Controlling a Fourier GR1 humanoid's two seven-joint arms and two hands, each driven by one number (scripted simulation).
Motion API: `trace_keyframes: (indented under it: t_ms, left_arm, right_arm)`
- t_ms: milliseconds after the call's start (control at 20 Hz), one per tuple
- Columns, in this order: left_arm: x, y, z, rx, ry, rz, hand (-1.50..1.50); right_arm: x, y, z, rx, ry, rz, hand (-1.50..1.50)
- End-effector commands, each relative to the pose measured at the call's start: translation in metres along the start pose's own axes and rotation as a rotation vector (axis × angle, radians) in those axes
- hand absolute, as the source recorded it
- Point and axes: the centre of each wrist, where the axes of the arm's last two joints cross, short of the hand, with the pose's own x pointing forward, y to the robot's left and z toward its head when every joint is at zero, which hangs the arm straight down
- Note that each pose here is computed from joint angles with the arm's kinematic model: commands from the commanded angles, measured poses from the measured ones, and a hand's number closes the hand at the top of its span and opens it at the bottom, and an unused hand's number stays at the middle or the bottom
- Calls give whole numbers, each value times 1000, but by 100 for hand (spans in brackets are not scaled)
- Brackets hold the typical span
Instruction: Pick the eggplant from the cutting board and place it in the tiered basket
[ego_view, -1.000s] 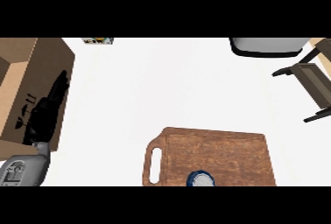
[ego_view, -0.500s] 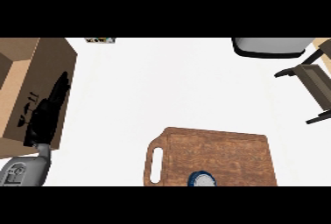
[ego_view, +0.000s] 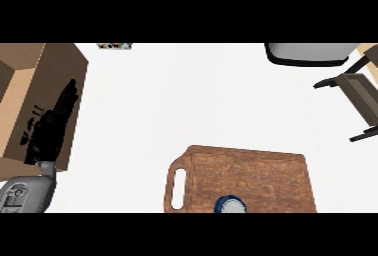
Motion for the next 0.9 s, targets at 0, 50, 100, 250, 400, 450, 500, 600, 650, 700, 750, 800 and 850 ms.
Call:
trace_keyframes:
  t_ms: [0,50,100,250,400,450,500,600,650,700,750,800,850]
  left_arm:
    - [10,-7,-2,2,-12,2,0]
    - [-3,-13,-8,-1,0,8,0]
    - [-5,-6,-5,3,12,6,0]
    - [12,-10,-7,15,2,3,0]
    - [-22,-4,-2,8,-2,-5,0]
    - [-4,2,4,-10,0,10,0]
    - [-6,5,-1,4,-6,5,0]
    - [-18,-6,-1,7,-3,-2,0]
    - [-12,-11,6,4,-7,-9,0]
    - [-3,9,6,3,14,-12,0]
    - [-5,-13,-1,21,13,10,0]
    - [-13,-2,5,16,6,-12,0]
    - [-1,-18,5,4,-1,10,0]
  right_arm:
    - [-23,27,-6,73,-6,-45,150]
    - [-13,16,-13,92,-8,-58,150]
    - [-17,21,-12,145,-3,-85,150]
    - [-29,43,-17,206,152,-226,-150]
    - [-41,42,-12,218,129,-230,-150]
    - [-54,47,-4,188,148,-270,-150]
    - [-37,47,-17,143,118,-323,-150]
    - [-51,39,-9,99,125,-372,-150]
    - [-53,39,-9,90,133,-396,-150]
    - [-49,43,-12,63,126,-421,-150]
    - [-37,43,-21,47,117,-435,-150]
    - [-48,20,-9,-5,128,-470,-150]
    - [-60,15,2,-27,115,-457,-150]
